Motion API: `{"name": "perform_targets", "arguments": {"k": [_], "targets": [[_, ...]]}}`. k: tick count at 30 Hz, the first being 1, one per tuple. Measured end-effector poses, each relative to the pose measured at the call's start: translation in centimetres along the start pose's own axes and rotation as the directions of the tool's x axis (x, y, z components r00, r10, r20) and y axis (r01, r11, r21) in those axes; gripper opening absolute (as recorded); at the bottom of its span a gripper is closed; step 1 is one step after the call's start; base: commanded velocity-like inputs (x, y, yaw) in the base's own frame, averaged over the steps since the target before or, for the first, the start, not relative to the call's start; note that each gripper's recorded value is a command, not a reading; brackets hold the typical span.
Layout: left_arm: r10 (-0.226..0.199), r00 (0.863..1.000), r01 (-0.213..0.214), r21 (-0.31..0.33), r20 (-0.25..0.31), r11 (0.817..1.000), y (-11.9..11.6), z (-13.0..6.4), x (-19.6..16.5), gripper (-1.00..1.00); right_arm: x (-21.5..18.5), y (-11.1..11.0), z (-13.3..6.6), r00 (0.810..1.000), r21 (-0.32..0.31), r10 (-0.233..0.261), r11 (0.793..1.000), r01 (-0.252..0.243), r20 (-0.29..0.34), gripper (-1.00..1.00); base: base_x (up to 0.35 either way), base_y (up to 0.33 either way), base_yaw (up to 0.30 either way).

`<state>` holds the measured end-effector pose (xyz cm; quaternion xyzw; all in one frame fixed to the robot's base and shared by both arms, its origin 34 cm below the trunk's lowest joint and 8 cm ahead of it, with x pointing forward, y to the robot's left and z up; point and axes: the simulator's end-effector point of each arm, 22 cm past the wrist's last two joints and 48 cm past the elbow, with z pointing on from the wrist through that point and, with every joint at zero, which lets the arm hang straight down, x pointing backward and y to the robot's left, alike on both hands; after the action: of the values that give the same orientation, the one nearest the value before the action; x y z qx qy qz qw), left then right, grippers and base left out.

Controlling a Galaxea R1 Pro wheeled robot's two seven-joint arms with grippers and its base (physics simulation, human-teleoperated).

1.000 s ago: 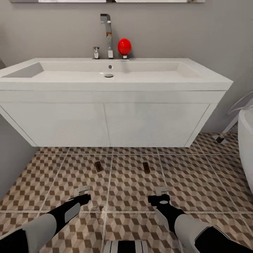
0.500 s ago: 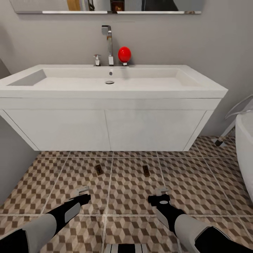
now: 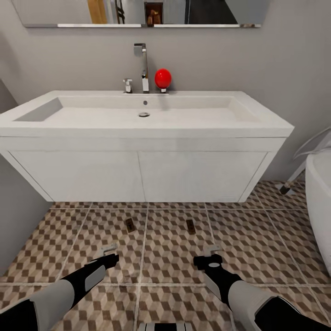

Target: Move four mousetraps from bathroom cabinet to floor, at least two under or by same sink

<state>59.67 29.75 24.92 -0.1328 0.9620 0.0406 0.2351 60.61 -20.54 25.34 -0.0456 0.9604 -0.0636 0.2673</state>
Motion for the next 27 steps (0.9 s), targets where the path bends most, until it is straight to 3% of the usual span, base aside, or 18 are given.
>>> {"name": "perform_targets", "arguments": {"k": [27], "targets": [[0.002, 1.000, -0.003, -0.024, -0.014, 1.000, 0.9, -4.5, -3.0, 1.00, -4.0, -1.0, -4.3, 1.000, 0.001, 0.000, 1.000, 0.000, -0.001, 1.00, 0.000, 0.000, 0.000]]}}
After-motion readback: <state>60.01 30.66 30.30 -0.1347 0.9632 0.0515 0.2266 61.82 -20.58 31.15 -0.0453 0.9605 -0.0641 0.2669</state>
